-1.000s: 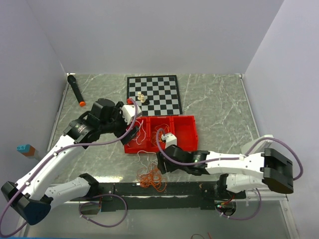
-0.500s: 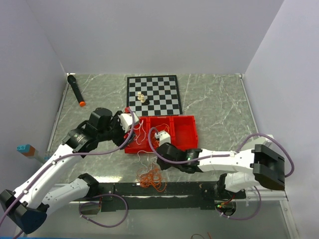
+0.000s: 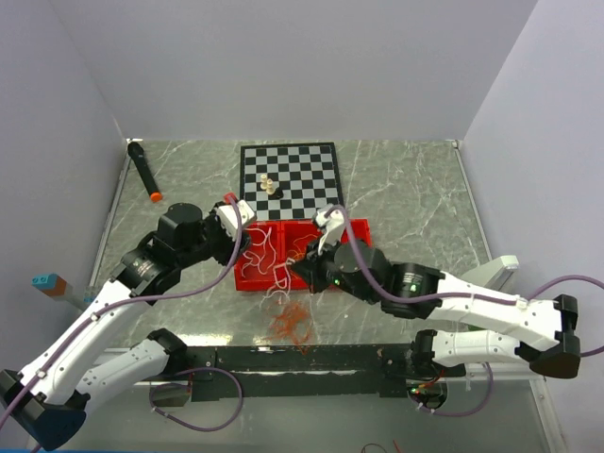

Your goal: Untangle the cables

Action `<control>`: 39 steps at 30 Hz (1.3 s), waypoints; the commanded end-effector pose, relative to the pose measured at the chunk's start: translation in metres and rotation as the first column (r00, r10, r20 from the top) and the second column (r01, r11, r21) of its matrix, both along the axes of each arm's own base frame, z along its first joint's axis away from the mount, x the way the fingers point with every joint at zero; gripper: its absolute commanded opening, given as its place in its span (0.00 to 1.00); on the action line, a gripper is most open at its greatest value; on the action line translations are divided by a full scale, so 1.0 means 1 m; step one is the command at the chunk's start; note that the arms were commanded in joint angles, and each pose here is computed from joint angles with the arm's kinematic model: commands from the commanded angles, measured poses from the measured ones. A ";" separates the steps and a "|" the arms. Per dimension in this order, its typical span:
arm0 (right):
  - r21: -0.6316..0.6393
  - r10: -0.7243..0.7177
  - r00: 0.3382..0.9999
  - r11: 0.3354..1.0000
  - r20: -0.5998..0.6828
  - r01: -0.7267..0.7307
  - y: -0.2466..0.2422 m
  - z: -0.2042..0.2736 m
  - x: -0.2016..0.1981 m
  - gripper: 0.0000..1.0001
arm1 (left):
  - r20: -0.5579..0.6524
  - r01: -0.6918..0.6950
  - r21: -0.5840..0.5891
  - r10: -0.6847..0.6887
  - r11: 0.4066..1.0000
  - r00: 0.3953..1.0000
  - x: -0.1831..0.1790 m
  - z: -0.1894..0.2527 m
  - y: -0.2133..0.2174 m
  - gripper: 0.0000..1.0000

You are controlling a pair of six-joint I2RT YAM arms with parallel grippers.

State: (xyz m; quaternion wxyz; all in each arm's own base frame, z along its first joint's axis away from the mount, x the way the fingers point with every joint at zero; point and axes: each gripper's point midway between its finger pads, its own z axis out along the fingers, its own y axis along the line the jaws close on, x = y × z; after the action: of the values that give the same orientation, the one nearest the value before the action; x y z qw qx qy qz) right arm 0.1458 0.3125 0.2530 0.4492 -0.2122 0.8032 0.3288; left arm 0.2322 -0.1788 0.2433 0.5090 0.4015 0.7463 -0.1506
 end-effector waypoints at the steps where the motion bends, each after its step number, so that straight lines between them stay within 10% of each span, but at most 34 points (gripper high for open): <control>1: 0.043 0.009 0.992 0.999 0.128 -0.014 -0.004 0.062 0.006 0.00 | 0.053 -0.050 -0.065 0.053 0.997 0.997 0.007 0.019 0.002 0.58; 13: 0.167 0.060 0.972 0.981 0.228 -0.100 -0.002 0.144 -0.002 0.00 | 0.093 0.205 -0.185 -0.191 0.961 0.977 -0.036 0.054 -0.025 0.99; 26: 0.187 0.132 0.973 0.968 0.190 -0.168 0.021 0.137 -0.013 0.00 | 0.159 0.529 -0.349 -0.507 0.773 0.847 -0.088 0.091 -0.064 0.97; 39: 0.251 0.213 0.957 0.932 0.198 -0.260 0.041 0.153 -0.028 0.00 | 0.169 0.562 -0.316 -0.537 0.764 0.826 -0.075 0.073 -0.075 0.96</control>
State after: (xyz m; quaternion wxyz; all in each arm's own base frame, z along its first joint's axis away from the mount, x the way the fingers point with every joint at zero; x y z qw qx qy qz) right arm 0.1282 0.3457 0.3636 0.4816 -0.2771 0.7192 0.4172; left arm 0.1552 -0.2498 0.3129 0.5153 0.4956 0.5651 -0.4118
